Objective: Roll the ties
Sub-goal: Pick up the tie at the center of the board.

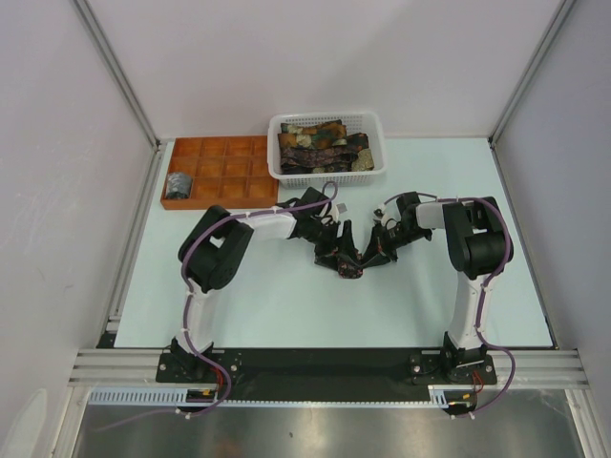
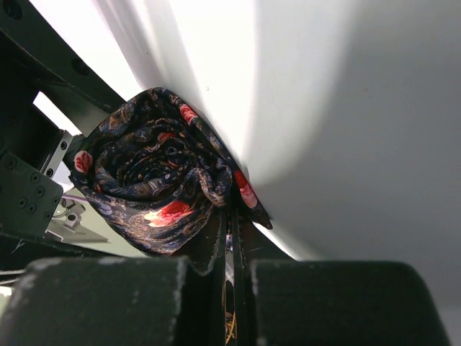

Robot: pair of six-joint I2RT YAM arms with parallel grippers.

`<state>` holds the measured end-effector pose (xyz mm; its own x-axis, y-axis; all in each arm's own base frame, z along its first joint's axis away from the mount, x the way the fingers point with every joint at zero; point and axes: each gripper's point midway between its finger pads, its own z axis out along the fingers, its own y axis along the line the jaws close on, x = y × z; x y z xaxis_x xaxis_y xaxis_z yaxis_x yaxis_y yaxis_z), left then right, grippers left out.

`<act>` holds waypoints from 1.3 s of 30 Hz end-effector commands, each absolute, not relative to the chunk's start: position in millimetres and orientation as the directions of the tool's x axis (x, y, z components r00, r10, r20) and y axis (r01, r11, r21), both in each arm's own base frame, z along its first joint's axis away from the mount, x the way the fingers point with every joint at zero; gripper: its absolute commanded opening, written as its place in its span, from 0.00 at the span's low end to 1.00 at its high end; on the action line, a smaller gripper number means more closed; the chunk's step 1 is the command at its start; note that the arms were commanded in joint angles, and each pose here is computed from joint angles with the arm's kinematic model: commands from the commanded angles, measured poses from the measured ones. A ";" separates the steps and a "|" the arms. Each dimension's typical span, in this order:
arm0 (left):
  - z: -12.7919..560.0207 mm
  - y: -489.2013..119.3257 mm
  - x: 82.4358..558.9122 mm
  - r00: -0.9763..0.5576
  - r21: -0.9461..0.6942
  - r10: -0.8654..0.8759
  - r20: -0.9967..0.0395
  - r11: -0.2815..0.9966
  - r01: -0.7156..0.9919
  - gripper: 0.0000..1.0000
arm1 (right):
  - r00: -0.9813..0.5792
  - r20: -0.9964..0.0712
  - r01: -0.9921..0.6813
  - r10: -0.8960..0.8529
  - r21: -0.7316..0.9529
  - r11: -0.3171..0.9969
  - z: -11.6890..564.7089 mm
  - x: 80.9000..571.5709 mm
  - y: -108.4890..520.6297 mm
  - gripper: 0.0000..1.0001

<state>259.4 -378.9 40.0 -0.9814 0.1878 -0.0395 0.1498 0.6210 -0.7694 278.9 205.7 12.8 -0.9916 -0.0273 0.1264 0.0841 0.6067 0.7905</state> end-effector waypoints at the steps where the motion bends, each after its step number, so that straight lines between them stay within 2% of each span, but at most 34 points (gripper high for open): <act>1: 37.2 -398.8 273.6 -0.980 -0.775 0.173 -0.102 0.603 0.188 0.77 | -0.989 0.138 0.045 -0.056 0.637 0.769 -38.0 255.9 188.5 0.00; 3: 37.5 -399.9 274.9 -0.979 -0.777 0.172 -0.105 0.601 0.189 0.75 | -0.989 0.135 0.043 -0.056 0.638 0.769 -38.4 256.8 188.7 0.00; 6: 36.7 -399.0 274.5 -0.980 -0.774 0.172 -0.105 0.604 0.189 0.68 | -0.989 0.135 0.046 -0.053 0.640 0.767 -37.4 258.5 189.6 0.00; 11: 28.4 -396.3 275.5 -0.982 -0.758 0.161 -0.097 0.627 0.178 0.52 | -0.989 0.129 0.032 -0.072 0.663 0.748 -32.2 256.9 196.4 0.00; 12: 26.9 -395.8 275.4 -0.982 -0.756 0.160 -0.096 0.631 0.176 0.41 | -0.989 0.128 0.031 -0.074 0.667 0.745 -31.4 256.7 197.5 0.00; 14: 24.0 -392.8 275.5 -0.982 -0.744 0.157 -0.104 0.643 0.181 0.28 | -0.989 0.124 0.027 -0.077 0.678 0.735 -27.5 257.0 199.2 0.00; 15: 23.3 -391.4 275.5 -0.981 -0.739 0.160 -0.110 0.647 0.188 0.17 | -0.990 0.119 0.024 -0.079 0.682 0.731 -25.9 257.8 199.5 0.00; 18: 24.8 -389.0 275.5 -0.977 -0.732 0.174 -0.125 0.649 0.209 0.00 | -0.991 0.104 0.012 -0.084 0.695 0.719 -20.3 260.0 200.5 0.00; 25: 29.1 -383.0 275.6 -0.967 -0.718 0.204 -0.150 0.650 0.248 0.00 | -0.996 0.056 -0.012 -0.075 0.718 0.696 -5.4 274.0 197.2 0.00; 28: 33.9 -378.3 277.4 -0.962 -0.716 0.212 -0.172 0.644 0.270 0.00 | -0.997 0.045 -0.004 -0.056 0.735 0.678 4.0 281.1 193.0 0.08; 31: 37.7 -374.1 280.2 -0.957 -0.711 0.218 -0.192 0.642 0.289 0.00 | -0.999 0.030 -0.004 -0.040 0.749 0.662 13.5 290.4 190.9 0.22; 32: 41.2 -373.1 282.5 -0.955 -0.711 0.217 -0.203 0.638 0.296 0.00 | -0.999 0.031 0.002 -0.031 0.752 0.659 15.9 292.8 188.3 0.29; 39: 53.8 -362.8 289.6 -0.942 -0.695 0.222 -0.250 0.637 0.335 0.00 | -1.000 -0.028 -0.030 -0.013 0.767 0.641 37.5 311.5 181.9 0.55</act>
<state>269.0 -371.8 35.6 -0.9658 0.2299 -0.1201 0.2408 0.6232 -0.7440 287.3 192.6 27.7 -0.9953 -0.0152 0.0960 0.0674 0.6034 0.7946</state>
